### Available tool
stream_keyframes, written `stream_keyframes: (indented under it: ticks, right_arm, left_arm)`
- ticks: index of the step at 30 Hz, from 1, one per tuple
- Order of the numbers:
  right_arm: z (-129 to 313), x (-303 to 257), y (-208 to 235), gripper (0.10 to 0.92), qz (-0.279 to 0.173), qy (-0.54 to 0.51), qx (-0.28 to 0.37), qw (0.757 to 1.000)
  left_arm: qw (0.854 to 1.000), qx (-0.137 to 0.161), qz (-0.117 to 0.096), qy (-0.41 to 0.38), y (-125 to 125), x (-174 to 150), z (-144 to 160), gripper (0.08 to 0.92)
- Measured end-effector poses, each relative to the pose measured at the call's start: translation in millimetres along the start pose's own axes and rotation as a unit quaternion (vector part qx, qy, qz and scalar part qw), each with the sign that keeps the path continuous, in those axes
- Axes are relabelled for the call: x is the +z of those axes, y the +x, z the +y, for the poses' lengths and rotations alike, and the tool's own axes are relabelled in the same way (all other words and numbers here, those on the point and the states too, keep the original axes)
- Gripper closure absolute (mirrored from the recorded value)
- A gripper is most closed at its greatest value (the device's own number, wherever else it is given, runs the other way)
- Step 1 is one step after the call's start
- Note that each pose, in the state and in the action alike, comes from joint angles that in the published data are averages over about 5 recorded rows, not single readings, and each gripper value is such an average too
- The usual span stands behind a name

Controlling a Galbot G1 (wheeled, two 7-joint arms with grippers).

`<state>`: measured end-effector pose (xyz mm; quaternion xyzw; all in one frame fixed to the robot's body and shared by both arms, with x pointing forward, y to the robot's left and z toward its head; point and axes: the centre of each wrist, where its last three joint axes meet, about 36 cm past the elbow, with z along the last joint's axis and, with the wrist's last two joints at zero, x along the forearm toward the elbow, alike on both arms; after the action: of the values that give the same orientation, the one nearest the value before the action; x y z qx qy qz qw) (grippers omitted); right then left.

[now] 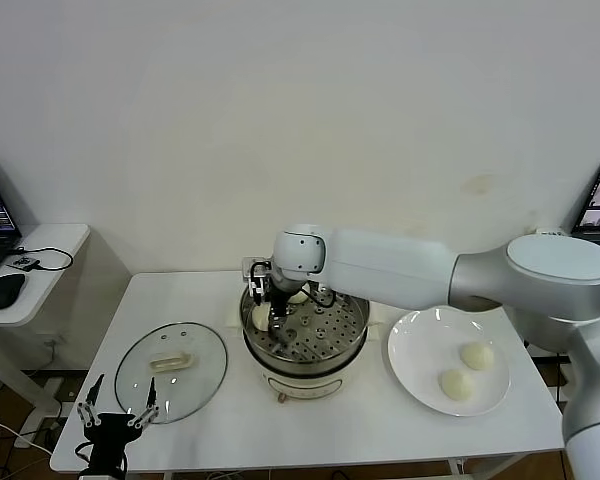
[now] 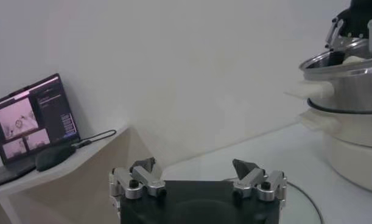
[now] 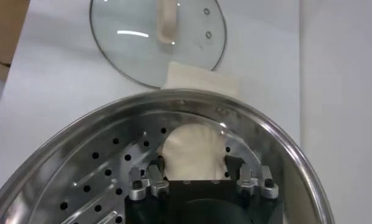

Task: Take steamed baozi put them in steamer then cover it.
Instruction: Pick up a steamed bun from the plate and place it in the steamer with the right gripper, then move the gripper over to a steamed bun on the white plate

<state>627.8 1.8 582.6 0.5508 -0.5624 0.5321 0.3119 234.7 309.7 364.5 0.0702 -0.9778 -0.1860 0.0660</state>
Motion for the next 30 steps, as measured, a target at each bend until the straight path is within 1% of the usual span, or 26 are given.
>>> stream_keyframes:
  ticks: [2,5,12,19,24,30]
  right_arm:
    - [-2,4,10,0.233,0.002,0.007,-0.003,1.0]
    - [-4,16,31,0.205,0.007,0.019,-0.007,1.0]
    - [1,66,95,0.199,0.029,0.047,-0.01,0.998]
    - [33,146,146,0.2,0.05,0.058,-0.014,0.997]
    - [67,204,160,0.199,0.066,0.057,-0.015,0.996]
    - [112,268,155,0.199,0.084,0.04,-0.015,0.996]
  left_arm:
    - [1.0,0.0,0.0,0.0,0,0,0,0.177]
    - [1.0,0.001,-0.002,-0.001,-2,-1,1,0.177]
    - [1.0,0.007,-0.006,-0.001,-5,-4,0,0.177]
    - [1.0,0.013,-0.004,-0.001,-5,-4,-2,0.177]
    - [1.0,0.017,-0.001,-0.002,-3,-3,-4,0.177]
    - [1.0,0.019,0.003,-0.002,-1,-3,-8,0.177]
